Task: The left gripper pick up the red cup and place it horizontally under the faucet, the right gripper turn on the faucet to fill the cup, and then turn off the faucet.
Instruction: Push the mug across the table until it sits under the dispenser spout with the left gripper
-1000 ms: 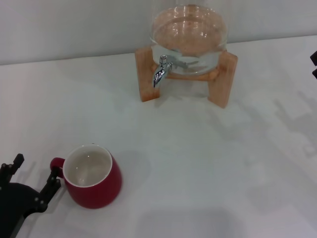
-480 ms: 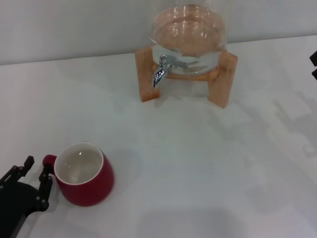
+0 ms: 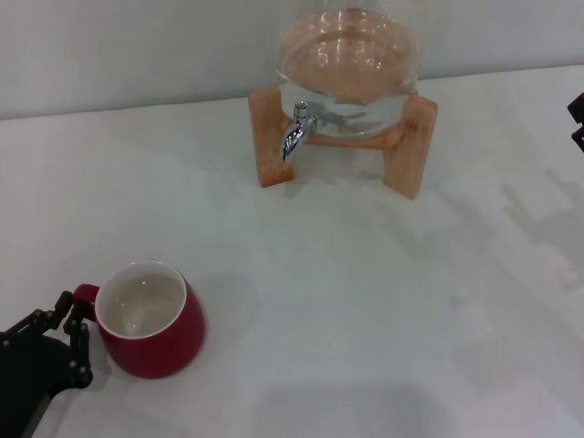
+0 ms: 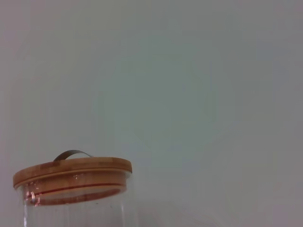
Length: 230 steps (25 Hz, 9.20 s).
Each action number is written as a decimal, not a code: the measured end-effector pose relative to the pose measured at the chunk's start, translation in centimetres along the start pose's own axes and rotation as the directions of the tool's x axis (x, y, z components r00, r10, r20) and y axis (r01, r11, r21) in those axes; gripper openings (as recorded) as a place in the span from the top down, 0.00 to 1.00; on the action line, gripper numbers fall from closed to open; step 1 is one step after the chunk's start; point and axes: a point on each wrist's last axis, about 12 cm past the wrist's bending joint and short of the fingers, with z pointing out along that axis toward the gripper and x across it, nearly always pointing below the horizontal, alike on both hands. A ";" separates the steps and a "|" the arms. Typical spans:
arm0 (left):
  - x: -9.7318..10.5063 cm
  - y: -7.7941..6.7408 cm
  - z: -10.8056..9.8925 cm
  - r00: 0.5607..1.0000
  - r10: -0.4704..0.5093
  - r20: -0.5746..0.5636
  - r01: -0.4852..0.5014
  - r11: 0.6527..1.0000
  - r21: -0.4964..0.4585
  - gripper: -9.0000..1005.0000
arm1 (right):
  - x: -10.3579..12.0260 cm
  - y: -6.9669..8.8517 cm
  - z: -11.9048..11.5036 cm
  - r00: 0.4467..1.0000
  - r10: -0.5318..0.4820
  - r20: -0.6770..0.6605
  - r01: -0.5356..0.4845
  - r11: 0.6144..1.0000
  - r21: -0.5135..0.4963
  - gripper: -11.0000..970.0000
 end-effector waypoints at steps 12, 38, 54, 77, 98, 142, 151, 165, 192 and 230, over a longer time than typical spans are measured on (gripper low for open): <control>-0.1 -0.1 0.1 1.000 0.000 0.004 0.000 1.000 0.005 0.90 | 0.0 0.0 -0.1 1.000 0.000 0.000 0.000 1.000 0.002 0.19; -1.5 0.2 3.1 0.999 0.000 0.053 -0.004 0.998 0.068 0.90 | 0.0 0.0 -0.1 1.000 -0.001 -0.002 0.001 1.000 0.002 0.19; -2.2 1.3 5.7 0.999 -0.003 0.046 -0.002 0.995 0.104 0.90 | 0.3 0.3 0.1 1.000 0.005 -0.018 -0.005 1.000 -0.017 0.19; -3.9 2.4 10.4 0.998 0.055 0.013 -0.056 0.985 0.165 0.90 | 0.5 0.7 0.7 1.000 0.016 -0.024 -0.017 0.999 -0.042 0.19; -5.0 1.8 13.0 0.994 0.113 -0.005 -0.109 0.969 0.221 0.90 | 0.5 0.9 0.8 1.000 0.017 -0.026 -0.019 0.998 -0.055 0.19; -7.0 0.5 16.1 0.987 0.161 0.018 -0.159 0.942 0.296 0.90 | 0.5 1.3 1.4 0.999 0.028 -0.017 -0.029 0.997 -0.073 0.19; -7.0 0.3 16.0 0.991 0.135 0.010 -0.131 0.941 0.313 0.90 | 0.5 1.4 1.4 1.000 0.030 -0.011 -0.030 0.996 -0.079 0.19; -6.7 0.5 15.8 0.991 0.135 -0.005 -0.126 0.941 0.315 0.90 | 0.5 1.7 1.6 0.999 0.034 -0.014 -0.035 0.995 -0.092 0.19; -6.7 0.7 16.3 0.987 0.155 -0.030 -0.138 0.940 0.311 0.90 | 0.5 1.8 1.9 0.999 0.039 -0.011 -0.040 0.994 -0.097 0.19; -6.4 0.0 16.6 0.976 0.207 -0.059 -0.173 0.918 0.357 0.93 | 0.5 2.0 2.1 0.999 0.044 -0.004 -0.044 0.993 -0.113 0.19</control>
